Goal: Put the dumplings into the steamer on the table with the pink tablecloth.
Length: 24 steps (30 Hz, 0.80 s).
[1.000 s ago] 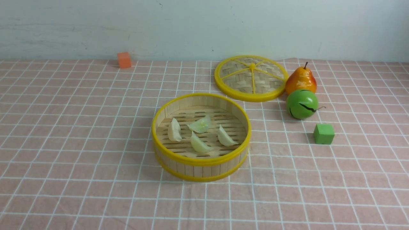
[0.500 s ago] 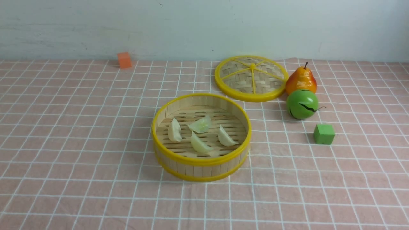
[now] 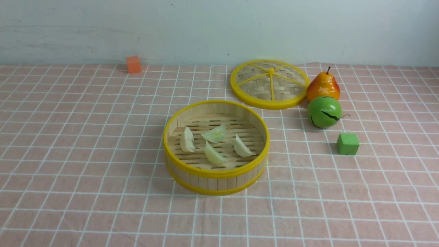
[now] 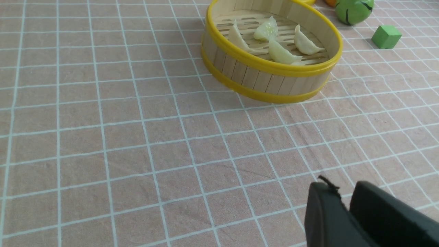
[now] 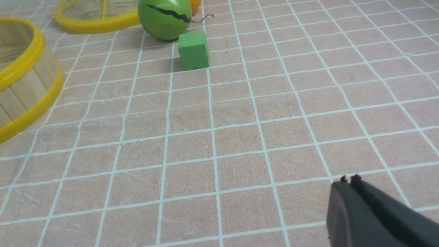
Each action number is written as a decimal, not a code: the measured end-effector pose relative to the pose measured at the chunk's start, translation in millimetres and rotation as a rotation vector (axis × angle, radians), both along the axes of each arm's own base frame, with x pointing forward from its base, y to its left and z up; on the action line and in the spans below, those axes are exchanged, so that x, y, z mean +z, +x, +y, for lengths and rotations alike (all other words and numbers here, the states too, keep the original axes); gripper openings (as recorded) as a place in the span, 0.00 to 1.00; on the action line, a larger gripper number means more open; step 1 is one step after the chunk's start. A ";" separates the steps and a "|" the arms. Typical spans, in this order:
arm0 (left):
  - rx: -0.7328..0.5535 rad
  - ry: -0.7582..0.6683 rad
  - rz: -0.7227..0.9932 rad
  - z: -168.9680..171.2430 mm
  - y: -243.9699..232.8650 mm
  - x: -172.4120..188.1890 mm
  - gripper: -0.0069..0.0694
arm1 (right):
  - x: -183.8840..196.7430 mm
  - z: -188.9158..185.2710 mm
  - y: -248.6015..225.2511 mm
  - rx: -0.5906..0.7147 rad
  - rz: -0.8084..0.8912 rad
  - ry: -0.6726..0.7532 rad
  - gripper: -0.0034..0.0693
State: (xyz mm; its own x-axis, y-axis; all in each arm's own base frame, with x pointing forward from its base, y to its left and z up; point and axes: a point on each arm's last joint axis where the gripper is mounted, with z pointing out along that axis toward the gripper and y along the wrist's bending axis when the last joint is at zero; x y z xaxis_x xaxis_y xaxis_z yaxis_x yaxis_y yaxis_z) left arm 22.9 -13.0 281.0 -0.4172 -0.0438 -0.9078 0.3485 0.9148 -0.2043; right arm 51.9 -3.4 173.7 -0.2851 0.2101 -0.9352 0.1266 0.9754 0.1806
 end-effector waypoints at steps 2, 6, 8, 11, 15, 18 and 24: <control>0.000 0.000 0.000 0.0 0.0 0.0 0.23 | 0.0 0.0 0.0 0.000 0.000 0.000 0.03; 0.000 0.000 0.000 0.0 0.0 0.0 0.24 | 0.0 0.0 0.0 0.000 0.000 0.001 0.03; 0.000 0.000 0.000 0.0 0.0 0.0 0.24 | 0.0 0.0 0.0 0.000 0.000 0.001 0.04; 0.000 0.000 0.000 0.0 0.0 0.0 0.24 | 0.0 0.0 0.0 0.000 0.000 0.001 0.04; 0.000 0.000 0.000 0.0 0.0 0.0 0.25 | 0.0 0.0 0.0 0.000 0.000 0.001 0.04; 0.000 0.000 0.000 0.0 0.0 0.0 0.25 | 0.0 0.0 0.0 0.000 0.000 0.001 0.05; 0.019 -0.029 -0.034 -1.1 3.8 -3.2 0.26 | 0.0 0.0 0.0 0.000 0.000 0.001 0.05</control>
State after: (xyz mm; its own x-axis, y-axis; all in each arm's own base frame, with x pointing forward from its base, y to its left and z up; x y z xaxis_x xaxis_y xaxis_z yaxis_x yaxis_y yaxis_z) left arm 26.6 -14.1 277.8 -0.3847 -0.0783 -0.9197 0.3383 0.9151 -0.2194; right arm 51.9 -3.4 173.7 -0.2850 0.2109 -0.9350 0.1268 0.9752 0.1813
